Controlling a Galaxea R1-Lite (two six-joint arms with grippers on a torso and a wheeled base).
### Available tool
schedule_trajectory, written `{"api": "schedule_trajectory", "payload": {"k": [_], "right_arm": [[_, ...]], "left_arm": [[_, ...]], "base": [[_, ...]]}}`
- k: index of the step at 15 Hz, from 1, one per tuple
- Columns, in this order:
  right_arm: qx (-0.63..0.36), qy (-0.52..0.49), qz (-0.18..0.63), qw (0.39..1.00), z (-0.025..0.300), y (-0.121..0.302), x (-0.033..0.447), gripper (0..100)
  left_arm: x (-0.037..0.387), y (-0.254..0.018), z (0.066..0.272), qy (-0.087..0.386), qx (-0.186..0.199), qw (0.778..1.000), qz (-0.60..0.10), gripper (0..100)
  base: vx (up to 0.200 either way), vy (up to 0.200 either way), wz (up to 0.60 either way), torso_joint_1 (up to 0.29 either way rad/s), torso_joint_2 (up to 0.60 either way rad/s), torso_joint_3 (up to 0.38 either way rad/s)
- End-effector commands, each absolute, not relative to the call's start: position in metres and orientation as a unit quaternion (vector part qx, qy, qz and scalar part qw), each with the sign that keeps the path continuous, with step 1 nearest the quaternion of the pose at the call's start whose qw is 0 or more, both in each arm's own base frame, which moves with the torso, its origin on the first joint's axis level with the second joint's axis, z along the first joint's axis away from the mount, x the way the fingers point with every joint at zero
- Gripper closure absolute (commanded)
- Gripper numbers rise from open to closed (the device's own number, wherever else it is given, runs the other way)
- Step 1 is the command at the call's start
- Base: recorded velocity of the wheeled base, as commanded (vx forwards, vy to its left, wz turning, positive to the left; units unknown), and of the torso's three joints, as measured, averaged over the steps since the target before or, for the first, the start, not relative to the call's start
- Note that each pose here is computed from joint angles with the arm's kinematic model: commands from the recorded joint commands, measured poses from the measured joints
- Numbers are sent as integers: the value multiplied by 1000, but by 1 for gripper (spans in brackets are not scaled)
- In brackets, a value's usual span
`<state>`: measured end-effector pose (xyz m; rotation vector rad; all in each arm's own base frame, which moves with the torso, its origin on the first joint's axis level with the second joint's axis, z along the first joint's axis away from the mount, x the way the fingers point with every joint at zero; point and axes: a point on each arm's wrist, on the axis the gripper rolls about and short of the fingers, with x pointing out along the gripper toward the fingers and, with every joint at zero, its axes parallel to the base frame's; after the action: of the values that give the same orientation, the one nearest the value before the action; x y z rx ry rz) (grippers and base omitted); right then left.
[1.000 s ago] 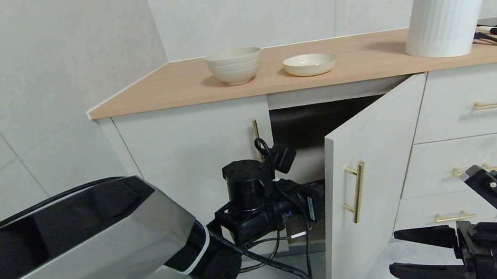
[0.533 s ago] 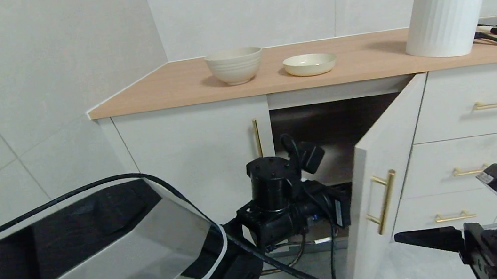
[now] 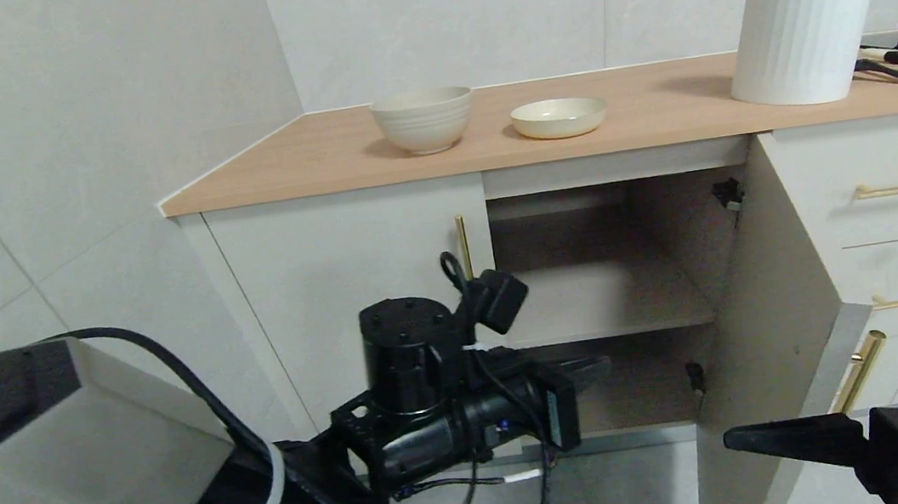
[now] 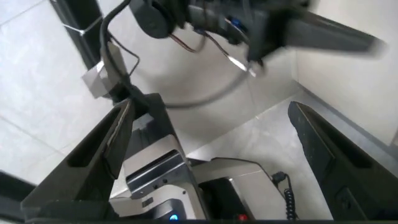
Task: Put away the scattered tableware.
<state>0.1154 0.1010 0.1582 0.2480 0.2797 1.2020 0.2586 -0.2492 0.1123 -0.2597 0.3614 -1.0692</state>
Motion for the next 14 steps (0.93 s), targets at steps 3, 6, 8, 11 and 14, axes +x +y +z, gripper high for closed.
{"api": "schedule_trajectory", "payload": {"k": [3,6,8,11,14], "right_arm": [[108,152,502,845,152,121,147,0],[99,159,527,829,153,145,149,0],[85,170,544,817,148,172,158,0],[34,198,485,851,126,203,170,0],[-19,187,320,929,104,235,189,0]], "left_arm": [[263,-169,138,132,-140,887,-421,100],[264,-165,132,148,-139,889,-411,100],[258,-163,133,146,-138,894,-400,100],[255,-145,137,140,-141,907,-372,100],[244,-106,154,109,-150,927,-326,100]], "base": [[0,0,0,0,0,0],[0,0,0,0,0,0],[0,0,0,0,0,0],[0,0,0,0,0,0],[0,0,0,0,0,0]]}}
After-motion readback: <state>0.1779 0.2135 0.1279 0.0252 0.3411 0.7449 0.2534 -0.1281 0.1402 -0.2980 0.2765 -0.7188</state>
